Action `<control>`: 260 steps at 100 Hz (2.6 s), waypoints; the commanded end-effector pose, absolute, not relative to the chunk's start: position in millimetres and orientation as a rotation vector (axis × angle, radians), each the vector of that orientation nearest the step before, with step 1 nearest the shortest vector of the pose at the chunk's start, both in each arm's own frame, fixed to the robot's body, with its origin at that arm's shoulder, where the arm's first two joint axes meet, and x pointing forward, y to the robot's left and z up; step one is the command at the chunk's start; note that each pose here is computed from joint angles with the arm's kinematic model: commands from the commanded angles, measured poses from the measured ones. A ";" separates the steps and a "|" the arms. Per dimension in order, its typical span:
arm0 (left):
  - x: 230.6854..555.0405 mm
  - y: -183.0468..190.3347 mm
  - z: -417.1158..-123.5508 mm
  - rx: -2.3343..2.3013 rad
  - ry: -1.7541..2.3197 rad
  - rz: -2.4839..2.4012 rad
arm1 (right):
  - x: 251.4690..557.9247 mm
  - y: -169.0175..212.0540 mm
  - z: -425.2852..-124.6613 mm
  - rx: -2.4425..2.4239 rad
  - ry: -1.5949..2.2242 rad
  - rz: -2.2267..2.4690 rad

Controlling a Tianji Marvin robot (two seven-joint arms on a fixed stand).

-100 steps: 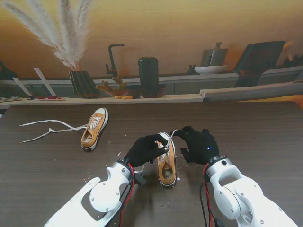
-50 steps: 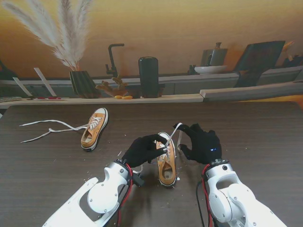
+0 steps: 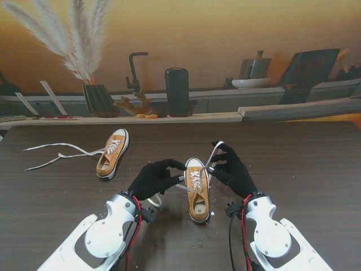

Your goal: Tie the shoelaces into a bow on the shoes

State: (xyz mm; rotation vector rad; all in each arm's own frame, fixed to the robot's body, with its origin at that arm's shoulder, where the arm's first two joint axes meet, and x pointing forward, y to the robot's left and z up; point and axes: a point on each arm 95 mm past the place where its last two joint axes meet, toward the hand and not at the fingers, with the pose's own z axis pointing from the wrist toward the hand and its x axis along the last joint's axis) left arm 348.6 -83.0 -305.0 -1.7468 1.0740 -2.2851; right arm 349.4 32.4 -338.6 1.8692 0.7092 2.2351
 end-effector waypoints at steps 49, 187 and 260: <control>352.2 -80.2 -273.9 -1.674 1.021 -2.326 | 359.4 45.2 -330.0 2.108 0.108 2.389; 392.2 -128.7 -170.4 -1.456 0.841 -2.585 | 411.7 67.3 -333.8 1.877 0.925 2.477; 413.8 -148.1 -155.5 -1.296 0.828 -2.543 | 415.1 71.6 -334.5 1.809 1.072 2.491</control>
